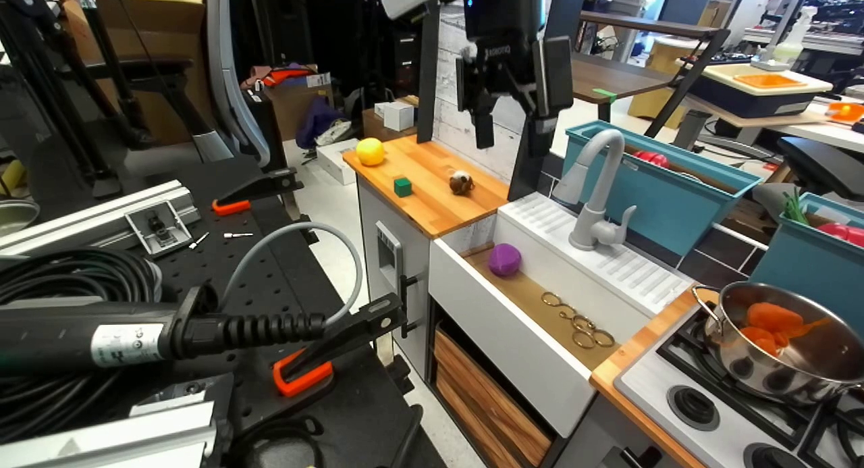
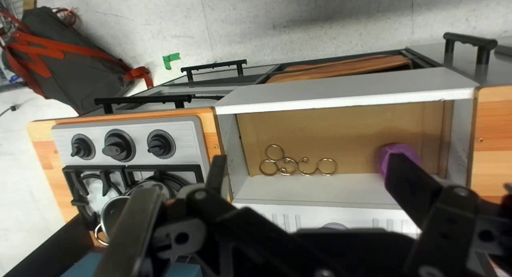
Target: Turn the tap to the right
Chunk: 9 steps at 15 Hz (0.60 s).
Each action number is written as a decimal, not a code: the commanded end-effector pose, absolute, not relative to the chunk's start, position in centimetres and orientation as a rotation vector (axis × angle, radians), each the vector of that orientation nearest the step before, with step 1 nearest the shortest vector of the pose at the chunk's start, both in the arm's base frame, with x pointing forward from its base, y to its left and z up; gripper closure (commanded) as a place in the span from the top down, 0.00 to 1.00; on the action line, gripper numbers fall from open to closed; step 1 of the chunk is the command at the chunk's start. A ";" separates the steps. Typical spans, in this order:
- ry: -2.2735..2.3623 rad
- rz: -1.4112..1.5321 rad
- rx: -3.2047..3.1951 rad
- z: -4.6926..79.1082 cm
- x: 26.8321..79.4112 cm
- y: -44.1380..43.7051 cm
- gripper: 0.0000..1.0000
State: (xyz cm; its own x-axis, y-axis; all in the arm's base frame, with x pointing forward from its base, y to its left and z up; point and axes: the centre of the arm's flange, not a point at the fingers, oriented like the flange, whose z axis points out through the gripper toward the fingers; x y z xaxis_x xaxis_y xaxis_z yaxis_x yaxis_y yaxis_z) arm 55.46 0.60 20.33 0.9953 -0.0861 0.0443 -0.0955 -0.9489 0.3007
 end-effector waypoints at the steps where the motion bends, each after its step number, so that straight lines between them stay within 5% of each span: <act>1: -0.320 0.137 2.813 15.5 59.2 1.6 1.00; 9: -0.564 0.464 2.706 9.8 64.0 3.5 1.00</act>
State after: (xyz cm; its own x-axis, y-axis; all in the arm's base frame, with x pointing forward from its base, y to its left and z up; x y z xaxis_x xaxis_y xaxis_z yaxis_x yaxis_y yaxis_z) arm 61.73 2.82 11.55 0.9146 -0.2976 0.2738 -0.3686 -0.8918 0.2622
